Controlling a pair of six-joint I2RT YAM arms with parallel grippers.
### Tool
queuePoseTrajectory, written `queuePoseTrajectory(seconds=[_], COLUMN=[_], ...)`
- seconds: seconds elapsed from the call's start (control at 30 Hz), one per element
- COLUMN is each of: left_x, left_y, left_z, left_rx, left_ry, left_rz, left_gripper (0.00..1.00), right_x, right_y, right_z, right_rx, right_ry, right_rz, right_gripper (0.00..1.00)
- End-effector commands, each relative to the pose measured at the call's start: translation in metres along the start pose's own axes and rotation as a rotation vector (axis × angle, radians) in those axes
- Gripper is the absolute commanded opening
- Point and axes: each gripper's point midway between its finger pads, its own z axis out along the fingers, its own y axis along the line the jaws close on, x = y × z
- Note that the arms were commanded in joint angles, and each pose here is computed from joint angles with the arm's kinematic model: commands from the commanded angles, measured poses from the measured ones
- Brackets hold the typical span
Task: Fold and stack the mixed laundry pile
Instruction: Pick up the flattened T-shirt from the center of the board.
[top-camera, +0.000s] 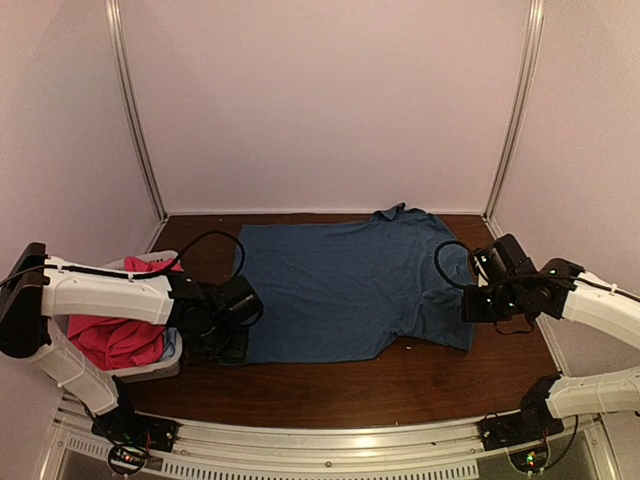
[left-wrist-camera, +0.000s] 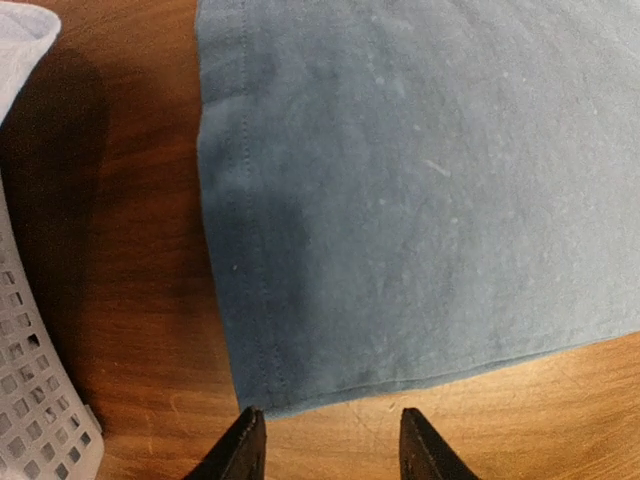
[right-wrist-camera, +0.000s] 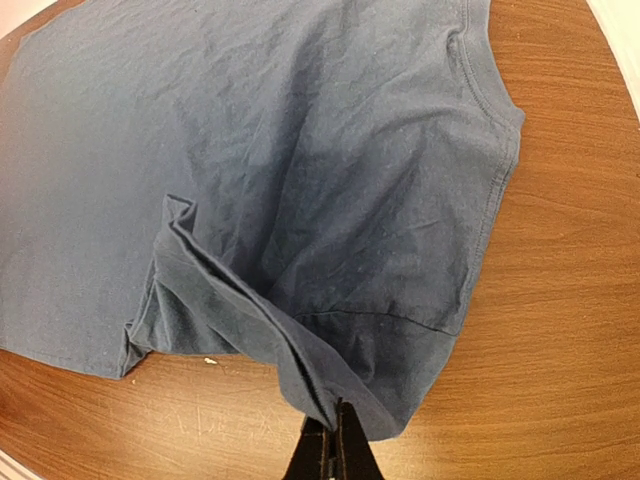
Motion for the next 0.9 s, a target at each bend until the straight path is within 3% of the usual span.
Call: queuePoseTrajectory(seconds=[0.0, 0.33, 0.67, 0.87], left_x=[0.008, 0.019, 0.016, 0.012], left_y=[0.011, 0.026, 0.028, 0.027], left_z=[0.001, 0.019, 0.034, 0.035], left_rx=[-0.064, -0.128, -0.091, -0.07], left_ry=[0.011, 0.03, 0.023, 0.008], left_rz=[-0.046, -0.111, -0.151, -0.152], left_gripper=[0.47, 0.49, 0.49, 0.3], right_x=[-0.01, -0.014, -0.014, -0.018], right_y=[0.003, 0.002, 0.0, 0.0], right_z=[-0.004, -0.009, -0.01, -0.015], right_rx=[-0.002, 0.006, 0.01, 0.013], right_ry=[-0.033, -0.05, -0.053, -0.07], right_rz=[-0.004, -0.011, -0.015, -0.013], right_gripper=[0.0, 0.0, 0.0, 0.0])
